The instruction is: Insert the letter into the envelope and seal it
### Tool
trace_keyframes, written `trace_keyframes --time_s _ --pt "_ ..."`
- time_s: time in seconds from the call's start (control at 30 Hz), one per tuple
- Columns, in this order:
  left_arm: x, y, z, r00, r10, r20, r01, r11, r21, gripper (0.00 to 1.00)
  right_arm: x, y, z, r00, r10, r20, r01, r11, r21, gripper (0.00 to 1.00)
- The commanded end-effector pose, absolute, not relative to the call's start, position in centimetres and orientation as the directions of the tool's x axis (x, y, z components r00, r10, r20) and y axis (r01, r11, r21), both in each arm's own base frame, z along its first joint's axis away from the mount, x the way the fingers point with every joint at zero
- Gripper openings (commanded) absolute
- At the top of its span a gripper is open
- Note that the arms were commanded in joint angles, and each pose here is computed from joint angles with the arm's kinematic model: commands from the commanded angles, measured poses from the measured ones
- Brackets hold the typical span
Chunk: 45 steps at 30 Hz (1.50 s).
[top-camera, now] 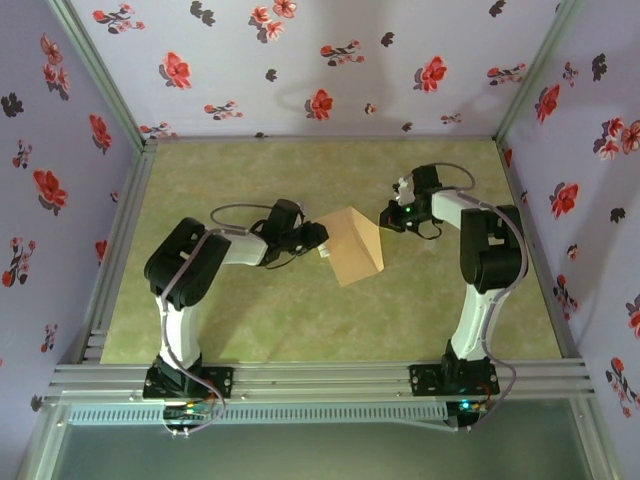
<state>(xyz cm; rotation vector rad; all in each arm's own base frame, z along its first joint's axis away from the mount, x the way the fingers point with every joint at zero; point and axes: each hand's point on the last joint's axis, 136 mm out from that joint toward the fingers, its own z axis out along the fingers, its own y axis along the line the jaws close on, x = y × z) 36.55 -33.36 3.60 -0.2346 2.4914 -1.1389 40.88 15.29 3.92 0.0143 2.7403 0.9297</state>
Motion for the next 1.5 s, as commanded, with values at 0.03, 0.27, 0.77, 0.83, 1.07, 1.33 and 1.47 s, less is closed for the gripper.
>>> trace_keyframes --time_s 0.03,0.27,0.77,0.83,1.07,1.33,1.47 --pt "37.1 -34.7 4.0 -0.912 -0.3 -0.28 0.034 0.624 -0.78 0.0 40.2 16.3 4.2 -0.972 0.092 -0.214 -0.072 0.753 0.654 0.0" --pt "37.0 -34.9 2.9 -0.919 -0.289 -0.269 0.03 0.63 -0.776 0.0 39.4 18.0 6.1 -0.968 0.108 -0.227 -0.086 0.707 0.702 0.0" --pt "36.0 -34.7 1.2 -0.93 -0.273 -0.245 0.02 0.629 -0.777 0.0 37.6 21.6 6.5 -0.971 0.112 -0.213 -0.089 0.657 0.748 0.0" --pt "36.0 -34.7 1.1 -0.93 -0.273 -0.245 0.022 0.626 -0.779 0.0 37.2 22.1 6.0 -0.974 0.105 -0.203 -0.086 0.657 0.749 0.0" --pt "35.8 -34.8 0.9 -0.932 -0.272 -0.238 0.02 0.619 -0.785 0.0 36.2 23.8 4.4 -0.981 0.094 -0.169 -0.07 0.642 0.764 0.0" --pt "35.7 -34.9 0.7 -0.933 -0.273 -0.233 0.018 0.612 -0.791 0.0 34.9 25.0 2.5 -0.987 0.092 -0.131 -0.043 0.637 0.769 0.0" --pt "35.6 -34.9 0.6 -0.934 -0.273 -0.229 0.017 0.607 -0.794 0.0 34.4 25.3 1.6 -0.989 0.091 -0.116 -0.031 0.641 0.767 0.0"
